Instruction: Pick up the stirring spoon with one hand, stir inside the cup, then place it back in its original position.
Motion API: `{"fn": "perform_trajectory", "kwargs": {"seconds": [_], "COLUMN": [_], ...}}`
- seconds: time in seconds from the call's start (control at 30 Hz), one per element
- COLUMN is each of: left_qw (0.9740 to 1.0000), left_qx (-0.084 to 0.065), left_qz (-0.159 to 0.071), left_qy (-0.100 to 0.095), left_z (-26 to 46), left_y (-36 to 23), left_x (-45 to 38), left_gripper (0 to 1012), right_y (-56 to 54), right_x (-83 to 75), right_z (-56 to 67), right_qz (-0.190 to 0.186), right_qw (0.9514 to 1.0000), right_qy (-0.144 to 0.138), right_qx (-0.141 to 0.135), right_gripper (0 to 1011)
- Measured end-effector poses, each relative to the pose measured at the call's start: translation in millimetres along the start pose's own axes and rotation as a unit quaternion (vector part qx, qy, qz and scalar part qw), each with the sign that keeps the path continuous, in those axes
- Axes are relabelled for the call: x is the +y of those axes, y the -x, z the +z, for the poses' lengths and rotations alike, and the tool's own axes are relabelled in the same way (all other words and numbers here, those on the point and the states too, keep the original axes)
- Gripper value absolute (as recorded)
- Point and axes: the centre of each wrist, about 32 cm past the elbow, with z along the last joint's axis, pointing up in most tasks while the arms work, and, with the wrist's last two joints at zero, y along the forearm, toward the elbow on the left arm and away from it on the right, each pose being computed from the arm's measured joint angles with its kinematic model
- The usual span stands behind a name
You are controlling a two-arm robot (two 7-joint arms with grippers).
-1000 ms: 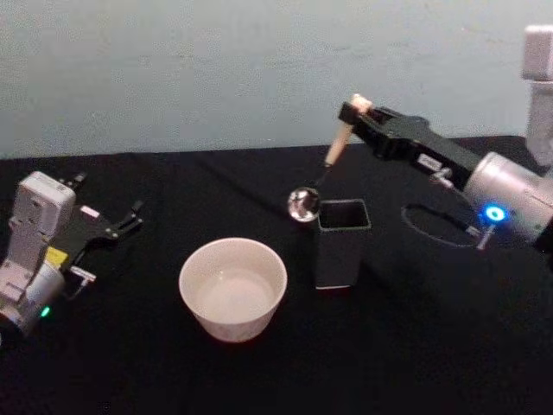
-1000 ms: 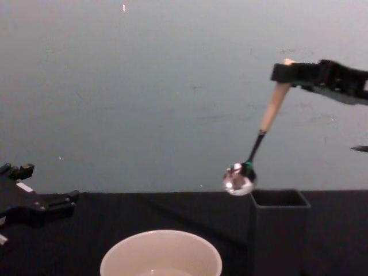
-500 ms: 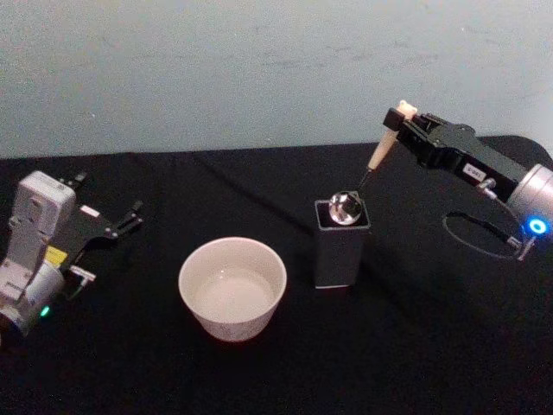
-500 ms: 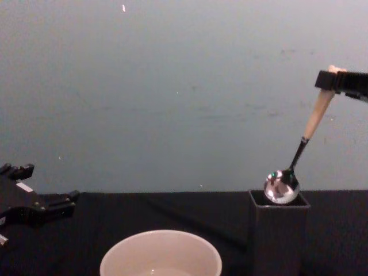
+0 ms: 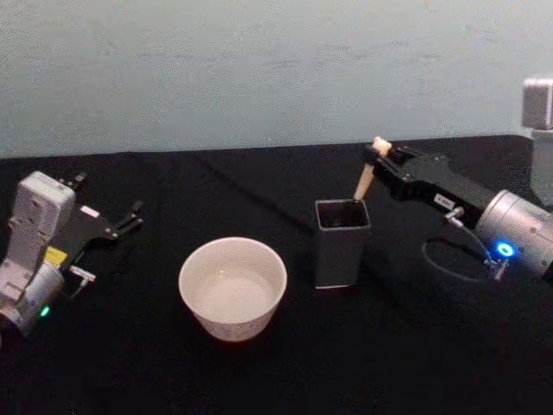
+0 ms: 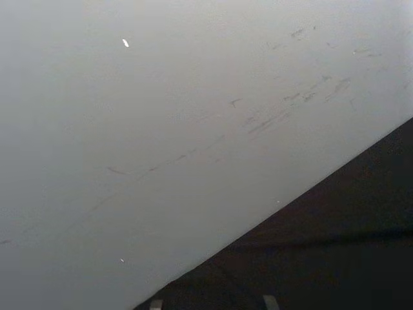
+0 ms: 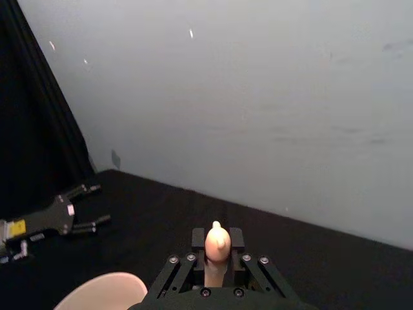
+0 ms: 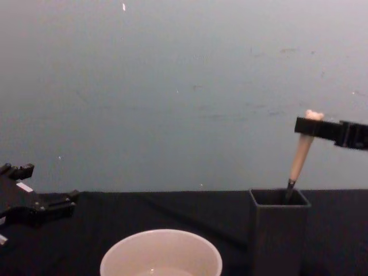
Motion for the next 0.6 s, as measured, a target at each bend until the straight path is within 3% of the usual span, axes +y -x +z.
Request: {"fn": "perform_trajectory", "kwargs": {"seconds": [0.6], "left_qw": [1.0], "left_qx": [0.0], "left_qz": [0.0], "left_qy": [0.0], "left_z": [0.0], "left_y": [0.0], "left_x": [0.0], "left_gripper": [1001], "right_y": [1.8], "right_x": [8.1], "right_z": [-18.5], "right_qz": [0.0], "right_qw": [0.9991], "right_qy": [0.041], "right_qx": [-0.006], "right_gripper": [225]}}
